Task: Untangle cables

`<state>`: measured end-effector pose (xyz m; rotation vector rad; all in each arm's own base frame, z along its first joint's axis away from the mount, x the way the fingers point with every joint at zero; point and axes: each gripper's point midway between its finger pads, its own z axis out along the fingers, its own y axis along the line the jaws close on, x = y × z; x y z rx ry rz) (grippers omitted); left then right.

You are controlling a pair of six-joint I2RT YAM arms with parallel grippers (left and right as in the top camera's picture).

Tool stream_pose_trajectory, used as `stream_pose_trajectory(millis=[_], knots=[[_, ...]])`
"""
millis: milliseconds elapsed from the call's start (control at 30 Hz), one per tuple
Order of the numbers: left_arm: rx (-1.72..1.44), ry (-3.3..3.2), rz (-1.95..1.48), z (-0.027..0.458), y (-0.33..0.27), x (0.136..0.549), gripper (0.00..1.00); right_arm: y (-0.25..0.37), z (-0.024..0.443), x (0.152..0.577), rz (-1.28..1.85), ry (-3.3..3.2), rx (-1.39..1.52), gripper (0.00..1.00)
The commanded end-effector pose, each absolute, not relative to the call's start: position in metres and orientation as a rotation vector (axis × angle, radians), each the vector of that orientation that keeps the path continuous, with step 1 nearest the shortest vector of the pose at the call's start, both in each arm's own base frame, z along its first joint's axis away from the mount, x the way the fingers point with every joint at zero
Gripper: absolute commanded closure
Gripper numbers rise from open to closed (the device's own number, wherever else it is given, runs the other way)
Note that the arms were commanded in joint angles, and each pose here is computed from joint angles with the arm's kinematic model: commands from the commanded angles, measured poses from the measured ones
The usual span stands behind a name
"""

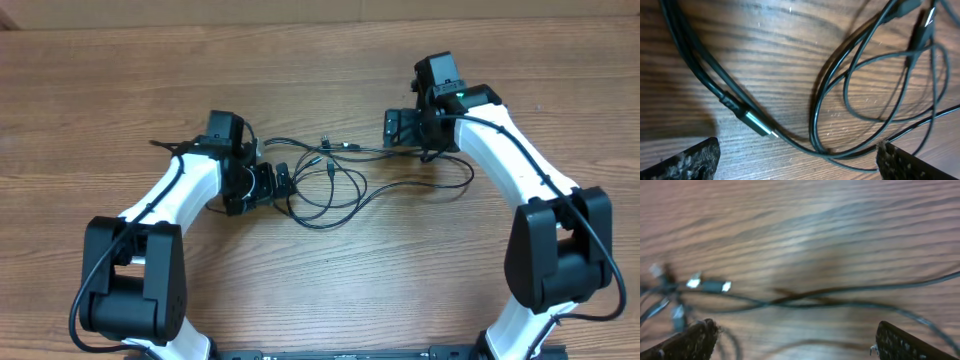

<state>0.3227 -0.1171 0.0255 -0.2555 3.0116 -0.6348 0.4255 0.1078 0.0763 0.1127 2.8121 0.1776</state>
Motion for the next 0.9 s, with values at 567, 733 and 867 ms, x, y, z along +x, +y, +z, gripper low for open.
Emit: stream_pose_trajectory(millis=[567, 733, 867], knots=[[-0.129, 3.002, -0.566, 0.031, -0.13, 0.321, 0.0, 0.099, -0.017, 0.392, 0.158, 3.062, 0.253, 0.0], [-0.129, 3.0, -0.555, 0.03, -0.128, 0.322, 0.0, 0.098, -0.016, 0.384, 0.159, 3.099, 0.25, 0.0], [-0.13, 2.989, -0.514, 0.029, -0.125, 0.326, 0.0, 0.098, -0.001, 0.403, 0.179, 3.044, 0.258, 0.0]])
